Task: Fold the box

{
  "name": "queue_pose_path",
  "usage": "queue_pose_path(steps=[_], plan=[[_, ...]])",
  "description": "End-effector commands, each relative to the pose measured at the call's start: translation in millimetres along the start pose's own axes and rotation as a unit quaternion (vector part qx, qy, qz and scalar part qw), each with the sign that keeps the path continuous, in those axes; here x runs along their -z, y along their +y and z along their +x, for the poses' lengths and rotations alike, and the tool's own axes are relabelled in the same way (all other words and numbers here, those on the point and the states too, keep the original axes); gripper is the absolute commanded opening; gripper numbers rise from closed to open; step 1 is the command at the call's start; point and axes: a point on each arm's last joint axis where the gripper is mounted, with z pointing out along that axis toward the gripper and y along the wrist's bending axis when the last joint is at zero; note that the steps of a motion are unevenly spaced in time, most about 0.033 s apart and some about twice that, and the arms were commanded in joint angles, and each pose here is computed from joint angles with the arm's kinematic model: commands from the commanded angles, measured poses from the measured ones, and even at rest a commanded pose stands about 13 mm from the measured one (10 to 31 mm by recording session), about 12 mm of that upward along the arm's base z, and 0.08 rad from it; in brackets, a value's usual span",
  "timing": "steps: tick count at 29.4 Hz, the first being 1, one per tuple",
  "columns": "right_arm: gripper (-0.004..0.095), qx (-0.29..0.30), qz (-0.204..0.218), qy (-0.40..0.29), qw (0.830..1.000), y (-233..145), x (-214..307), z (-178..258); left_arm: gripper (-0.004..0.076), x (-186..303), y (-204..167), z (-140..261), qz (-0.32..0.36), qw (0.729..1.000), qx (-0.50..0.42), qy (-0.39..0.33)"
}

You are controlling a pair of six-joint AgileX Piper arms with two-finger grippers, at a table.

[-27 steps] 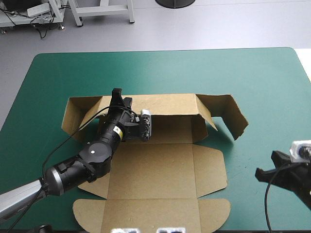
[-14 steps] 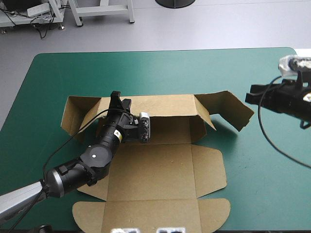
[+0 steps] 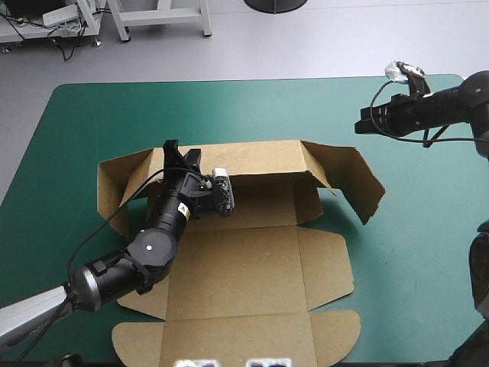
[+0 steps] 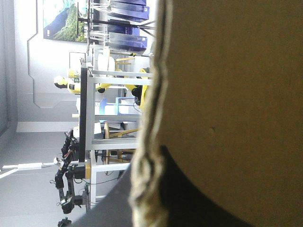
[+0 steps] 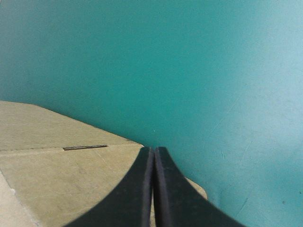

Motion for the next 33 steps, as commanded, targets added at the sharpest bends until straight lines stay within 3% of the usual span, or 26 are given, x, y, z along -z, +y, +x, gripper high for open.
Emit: queue_pose_path(steps=[1, 9, 16, 22, 29, 33], plan=[[-0.002, 0.032, -0.034, -0.03, 0.998, 27, 22, -6, -0.001, 8, 20, -2, -0.045, 0.999, 0.02, -0.007], [-0.002, 0.072, -0.057, -0.001, 0.996, 59, 2, 0, -0.001, 8, 20, -1, -0.046, 0.998, 0.031, -0.006], [-0.002, 0.079, -0.019, 0.047, 0.996, 46, 4, 38, -0.001, 8, 20, -1, -0.047, 0.998, 0.032, -0.002], [-0.002, 0.098, -0.061, 0.044, 0.992, 48, 7, 69, -0.001, 8, 20, -1, -0.048, 0.998, 0.032, -0.002], [-0.002, 0.129, -0.149, 0.012, 0.98, 53, -7, 92, -0.001, 8, 20, -1, -0.047, 0.998, 0.032, -0.003], [-0.0018, 0.158, -0.18, -0.003, 0.971, 51, -17, 110, -0.001, 8, 20, -1, -0.047, 0.998, 0.032, -0.003]])
